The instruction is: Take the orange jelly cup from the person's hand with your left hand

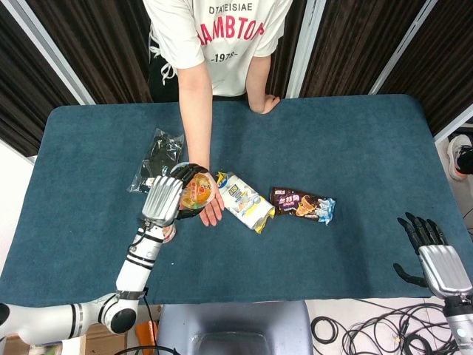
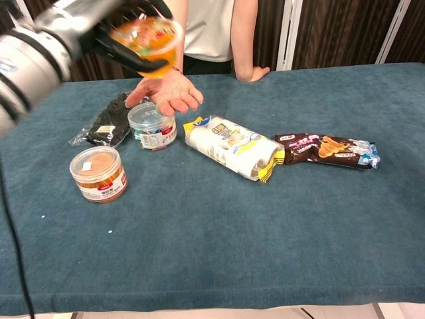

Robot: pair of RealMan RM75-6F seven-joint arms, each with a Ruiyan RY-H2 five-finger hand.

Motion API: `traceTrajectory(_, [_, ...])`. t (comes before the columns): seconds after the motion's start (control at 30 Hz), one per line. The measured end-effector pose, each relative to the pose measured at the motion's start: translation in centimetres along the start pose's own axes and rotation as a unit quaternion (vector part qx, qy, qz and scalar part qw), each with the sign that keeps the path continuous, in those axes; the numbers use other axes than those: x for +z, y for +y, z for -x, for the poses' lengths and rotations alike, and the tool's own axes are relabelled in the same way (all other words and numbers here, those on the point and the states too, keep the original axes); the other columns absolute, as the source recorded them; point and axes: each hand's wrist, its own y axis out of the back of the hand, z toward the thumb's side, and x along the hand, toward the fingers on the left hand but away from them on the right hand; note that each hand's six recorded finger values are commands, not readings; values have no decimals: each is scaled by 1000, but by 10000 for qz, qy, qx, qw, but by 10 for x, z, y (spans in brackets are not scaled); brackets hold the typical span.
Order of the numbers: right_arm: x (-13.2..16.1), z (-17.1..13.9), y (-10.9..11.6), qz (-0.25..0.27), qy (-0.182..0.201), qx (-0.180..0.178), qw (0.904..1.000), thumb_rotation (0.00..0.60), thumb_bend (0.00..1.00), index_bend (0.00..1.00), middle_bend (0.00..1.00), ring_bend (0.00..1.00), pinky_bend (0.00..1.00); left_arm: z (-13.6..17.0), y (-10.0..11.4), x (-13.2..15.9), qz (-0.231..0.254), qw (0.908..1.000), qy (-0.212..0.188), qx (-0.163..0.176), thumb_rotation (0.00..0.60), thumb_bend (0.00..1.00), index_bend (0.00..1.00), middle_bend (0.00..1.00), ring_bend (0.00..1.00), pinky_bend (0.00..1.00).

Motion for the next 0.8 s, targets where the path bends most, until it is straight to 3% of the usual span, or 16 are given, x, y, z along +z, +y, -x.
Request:
traceTrajectory(0.17, [1, -2, 0, -18, 21, -4, 10000, 600, 211, 0, 0, 0, 0, 37, 46, -23, -219, 9993, 241, 166, 600, 366, 659, 601, 635, 823])
traceTrajectory(0.33, [1, -3, 1, -23, 22, -8, 10000, 600, 211, 0, 0, 0, 0, 102, 69, -83, -620, 9929, 1000, 154, 600, 366, 645, 585, 618, 819])
traceTrajectory(0.57, [3, -2, -2, -65, 23, 21, 10000, 600, 211, 0, 0, 0, 0, 164, 63, -166, -539, 9801, 1911, 24, 600, 364, 561, 527, 555, 766])
traceTrajectory(0.8, [7, 1, -8, -113, 35, 91, 9999, 600, 211, 0, 0, 0, 0, 204, 23, -231, -445, 9678, 2450, -356, 600, 360, 476, 415, 416, 653])
